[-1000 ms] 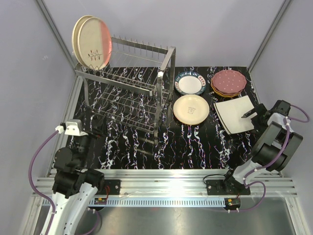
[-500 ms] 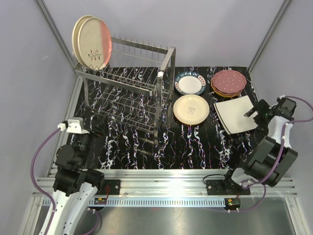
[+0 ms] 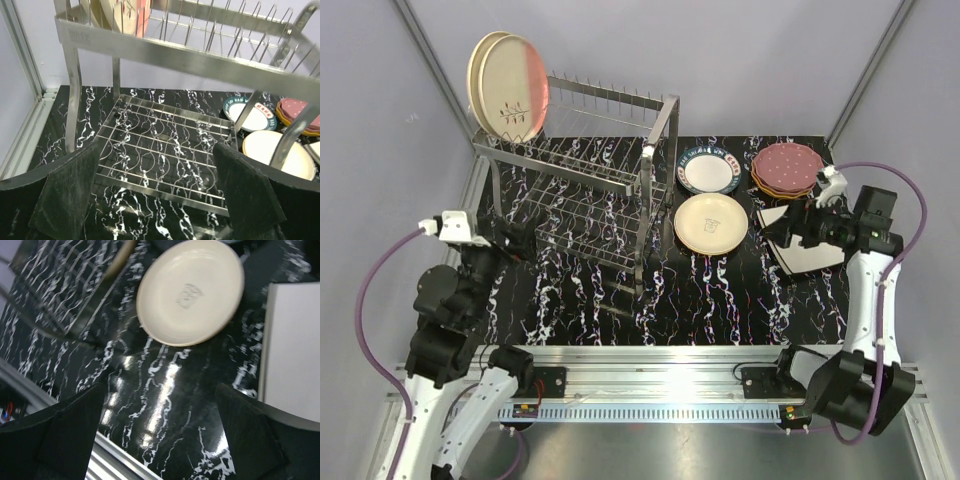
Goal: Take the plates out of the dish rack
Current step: Place the plate on the table, then grab a plate with the left arm
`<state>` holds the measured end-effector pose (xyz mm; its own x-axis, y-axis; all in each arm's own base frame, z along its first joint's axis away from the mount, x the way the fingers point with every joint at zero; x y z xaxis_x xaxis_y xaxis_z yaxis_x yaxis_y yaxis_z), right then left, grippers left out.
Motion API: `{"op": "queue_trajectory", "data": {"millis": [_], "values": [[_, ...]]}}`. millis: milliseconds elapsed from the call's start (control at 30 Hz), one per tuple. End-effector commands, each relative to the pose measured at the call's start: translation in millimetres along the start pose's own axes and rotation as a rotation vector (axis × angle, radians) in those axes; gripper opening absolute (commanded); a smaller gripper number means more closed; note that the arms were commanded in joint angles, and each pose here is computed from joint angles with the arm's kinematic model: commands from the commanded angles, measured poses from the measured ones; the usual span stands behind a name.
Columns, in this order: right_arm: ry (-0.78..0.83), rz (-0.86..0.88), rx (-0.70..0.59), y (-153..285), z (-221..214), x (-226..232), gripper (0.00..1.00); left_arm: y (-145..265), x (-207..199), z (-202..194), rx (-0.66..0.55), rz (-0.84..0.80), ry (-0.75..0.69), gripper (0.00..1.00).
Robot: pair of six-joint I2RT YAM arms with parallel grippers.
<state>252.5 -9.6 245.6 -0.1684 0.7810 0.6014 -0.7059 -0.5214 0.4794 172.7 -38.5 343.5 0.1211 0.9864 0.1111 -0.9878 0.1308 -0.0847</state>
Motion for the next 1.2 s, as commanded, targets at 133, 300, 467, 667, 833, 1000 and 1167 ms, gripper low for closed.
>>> {"op": "queue_trajectory", "data": {"millis": [133,300,467,667,833,1000,1167], "values": [[0.17,0.217,0.021,-10.7,1.0,45.7,1.0,-10.4,6.7,66.8,0.039,0.038,0.11,0.99],[0.172,0.227,0.033,-19.3,-7.1,36.2,1.0,-38.4,1.5,101.2,0.045,0.025,0.185,0.99],[0.193,0.23,0.03,-16.2,-9.6,38.5,1.0,-61.4,7.9,153.0,-0.012,0.057,0.251,0.99],[0.226,0.217,0.009,-9.0,-13.9,42.7,1.0,-110.4,19.0,166.8,0.096,0.157,0.366,0.98],[0.251,0.212,-0.016,-3.5,-13.8,47.4,1.0,-126.1,28.1,173.6,0.092,0.19,0.4,0.95],[0.256,0.21,-0.016,-1.8,-14.6,48.6,1.0,-146.4,38.2,160.4,0.144,0.232,0.363,0.9],[0.263,0.198,-0.023,-0.6,-14.5,48.3,1.0,-155.5,50.4,148.9,0.164,0.293,0.284,0.86]]}}
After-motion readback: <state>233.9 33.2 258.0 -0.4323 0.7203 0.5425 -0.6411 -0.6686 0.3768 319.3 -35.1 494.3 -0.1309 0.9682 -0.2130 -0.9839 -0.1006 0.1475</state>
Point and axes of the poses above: each gripper's point midway between its finger pads, its own y axis back along the fingers, its own x axis along the line the jaws close on, z = x × y, the point moved 5 cm from there along y, back along the fingers, and after that the axes turned 15 degrees about -y, right-handed, at the moved point
